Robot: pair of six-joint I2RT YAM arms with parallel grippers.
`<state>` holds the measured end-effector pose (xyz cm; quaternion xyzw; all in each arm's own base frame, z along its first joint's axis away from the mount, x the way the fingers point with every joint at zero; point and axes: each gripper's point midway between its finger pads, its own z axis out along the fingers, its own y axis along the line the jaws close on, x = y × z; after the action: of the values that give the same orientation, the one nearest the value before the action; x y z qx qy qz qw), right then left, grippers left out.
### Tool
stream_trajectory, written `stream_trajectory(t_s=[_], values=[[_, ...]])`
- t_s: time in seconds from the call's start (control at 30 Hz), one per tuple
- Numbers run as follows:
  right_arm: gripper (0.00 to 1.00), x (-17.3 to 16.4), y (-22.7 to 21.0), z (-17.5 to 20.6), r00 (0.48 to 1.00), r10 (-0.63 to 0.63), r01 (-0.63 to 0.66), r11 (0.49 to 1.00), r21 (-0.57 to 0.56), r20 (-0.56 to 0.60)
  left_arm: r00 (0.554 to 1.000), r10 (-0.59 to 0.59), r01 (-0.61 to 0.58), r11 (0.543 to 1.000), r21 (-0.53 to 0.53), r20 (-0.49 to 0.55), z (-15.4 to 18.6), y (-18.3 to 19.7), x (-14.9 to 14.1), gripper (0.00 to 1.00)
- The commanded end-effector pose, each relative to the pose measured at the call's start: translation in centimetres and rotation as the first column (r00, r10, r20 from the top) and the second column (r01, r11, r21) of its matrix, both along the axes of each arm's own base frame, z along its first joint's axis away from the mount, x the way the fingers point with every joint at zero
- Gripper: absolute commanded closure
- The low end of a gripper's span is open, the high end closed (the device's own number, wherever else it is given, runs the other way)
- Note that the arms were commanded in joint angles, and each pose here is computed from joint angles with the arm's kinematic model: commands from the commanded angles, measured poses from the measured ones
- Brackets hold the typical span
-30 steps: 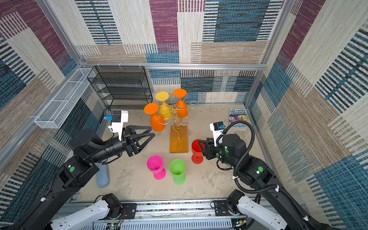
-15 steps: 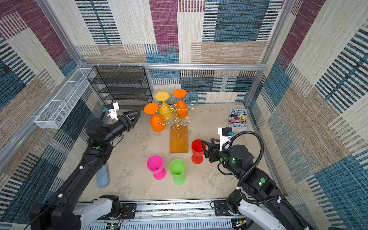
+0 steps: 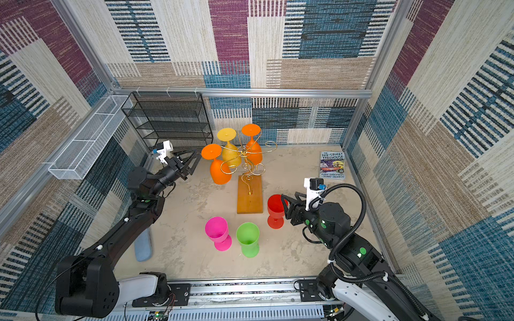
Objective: Take the wine glass off the wine glass rack
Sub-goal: Pick up the wine glass from the wine glass rack.
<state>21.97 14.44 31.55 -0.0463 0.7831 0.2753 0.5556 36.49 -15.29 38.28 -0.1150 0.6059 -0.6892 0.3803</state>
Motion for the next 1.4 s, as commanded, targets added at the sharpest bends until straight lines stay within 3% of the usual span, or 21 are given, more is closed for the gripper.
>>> stream_trajectory(t_s=[0.0,0.83,1.37], values=[[0.37,0.3,0.2,0.9,0.999,0.000,-0.001,1.000,0.013,0.038,1.000,-0.009,0.008,1.000,0.030,0.023,0.3,-0.2,-0.3,0.49],[0.37,0.3,0.3,-0.2,1.000,0.000,0.000,1.000,0.023,0.015,1.000,0.028,-0.027,0.984,0.178,-0.005,-1.3,-0.4,0.0,0.50],[0.36,0.4,0.2,-0.5,1.000,-0.007,0.007,1.000,0.018,0.010,1.000,0.001,0.003,0.979,0.206,-0.021,-2.2,-2.0,1.0,0.54]])
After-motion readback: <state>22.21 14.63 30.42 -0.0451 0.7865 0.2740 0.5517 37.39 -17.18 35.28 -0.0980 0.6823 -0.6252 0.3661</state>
